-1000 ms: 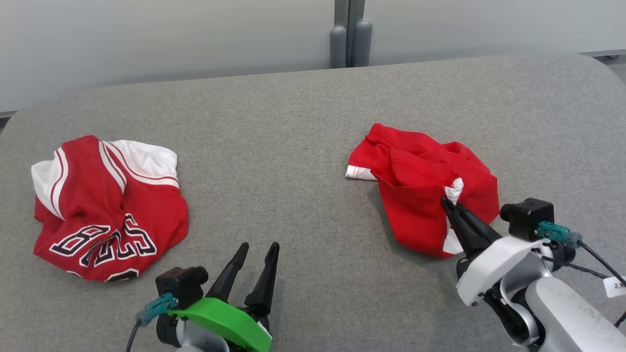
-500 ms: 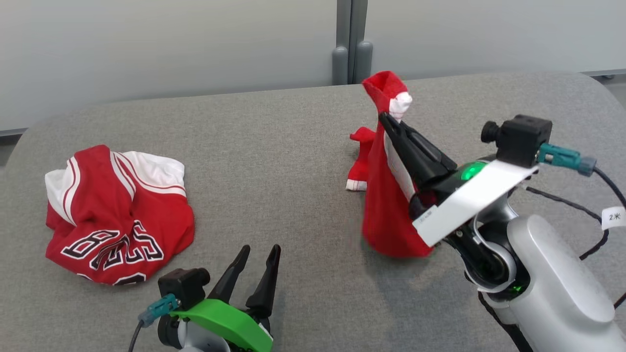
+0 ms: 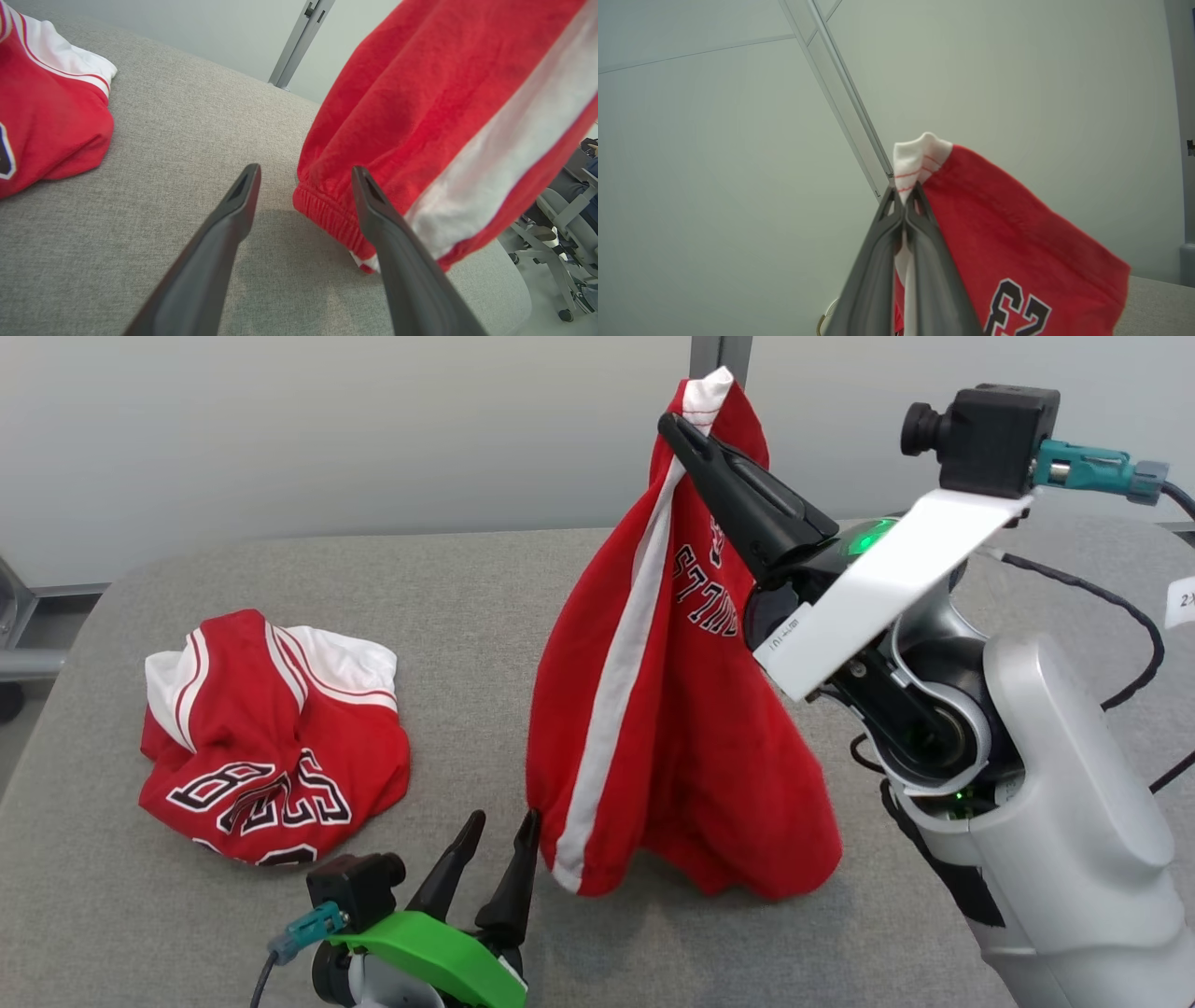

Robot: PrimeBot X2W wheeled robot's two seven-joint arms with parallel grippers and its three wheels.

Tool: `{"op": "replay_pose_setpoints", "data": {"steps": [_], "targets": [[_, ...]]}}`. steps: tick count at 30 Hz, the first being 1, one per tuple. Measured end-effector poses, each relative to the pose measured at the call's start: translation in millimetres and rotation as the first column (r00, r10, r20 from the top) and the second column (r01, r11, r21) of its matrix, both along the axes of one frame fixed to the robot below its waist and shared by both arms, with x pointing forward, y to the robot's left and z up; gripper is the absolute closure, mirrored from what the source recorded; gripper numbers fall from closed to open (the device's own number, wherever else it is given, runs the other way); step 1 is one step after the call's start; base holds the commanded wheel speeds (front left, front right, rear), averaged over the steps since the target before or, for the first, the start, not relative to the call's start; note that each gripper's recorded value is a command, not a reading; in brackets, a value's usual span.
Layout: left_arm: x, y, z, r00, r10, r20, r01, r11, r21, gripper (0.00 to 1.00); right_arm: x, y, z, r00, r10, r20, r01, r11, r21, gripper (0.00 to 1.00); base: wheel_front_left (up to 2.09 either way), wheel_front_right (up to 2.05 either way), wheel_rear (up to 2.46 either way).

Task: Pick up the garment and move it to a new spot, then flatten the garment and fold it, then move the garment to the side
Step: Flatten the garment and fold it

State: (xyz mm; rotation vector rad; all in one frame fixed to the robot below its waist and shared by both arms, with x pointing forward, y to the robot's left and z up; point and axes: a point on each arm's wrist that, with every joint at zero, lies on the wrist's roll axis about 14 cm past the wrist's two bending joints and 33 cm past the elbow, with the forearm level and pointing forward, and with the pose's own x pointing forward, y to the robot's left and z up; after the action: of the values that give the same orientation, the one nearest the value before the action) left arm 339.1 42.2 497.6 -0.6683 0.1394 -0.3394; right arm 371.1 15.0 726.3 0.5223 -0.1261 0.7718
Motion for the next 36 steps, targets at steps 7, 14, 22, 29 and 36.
{"op": "replay_pose_setpoints", "data": {"steps": [7, 14, 22, 29, 36], "targets": [[-3.5, -2.0, -0.7, 1.000, -0.002, -0.005, 0.001, 1.000, -0.007, 0.00, 37.8, -35.2, -29.3, 0.986, -0.138, -0.096, 0.132, 0.989, -0.064, 1.00, 0.00, 0.00, 0.00], [-1.2, 2.4, -7.1, 0.999, 0.020, -0.028, -0.020, 1.000, -0.016, 0.00, 56.7, -109.7, -125.7, 0.881, -0.350, -0.317, 0.310, 0.935, -0.172, 1.00, 0.00, 0.00, 0.00], [-10.1, -34.9, -17.7, 0.987, -0.136, -0.091, 0.132, 0.990, -0.045, 0.00, 27.2, -196.8, -225.3, 0.654, -0.560, -0.509, 0.480, 0.827, -0.292, 1.00, 0.00, 0.00, 0.00], [-18.1, -64.6, -34.6, 0.940, -0.271, -0.208, 0.244, 0.959, -0.143, 0.00, 16.3, -203.1, -243.7, 0.585, -0.574, -0.573, 0.555, 0.799, -0.232, 1.00, 0.00, 0.00, 0.00], [-10.9, -76.4, -52.9, 0.907, -0.318, -0.277, 0.287, 0.947, -0.145, 0.00, 13.8, -190.6, -251.2, 0.576, -0.552, -0.603, 0.568, 0.801, -0.190, 1.00, 0.00, 0.00, 0.00]]}}
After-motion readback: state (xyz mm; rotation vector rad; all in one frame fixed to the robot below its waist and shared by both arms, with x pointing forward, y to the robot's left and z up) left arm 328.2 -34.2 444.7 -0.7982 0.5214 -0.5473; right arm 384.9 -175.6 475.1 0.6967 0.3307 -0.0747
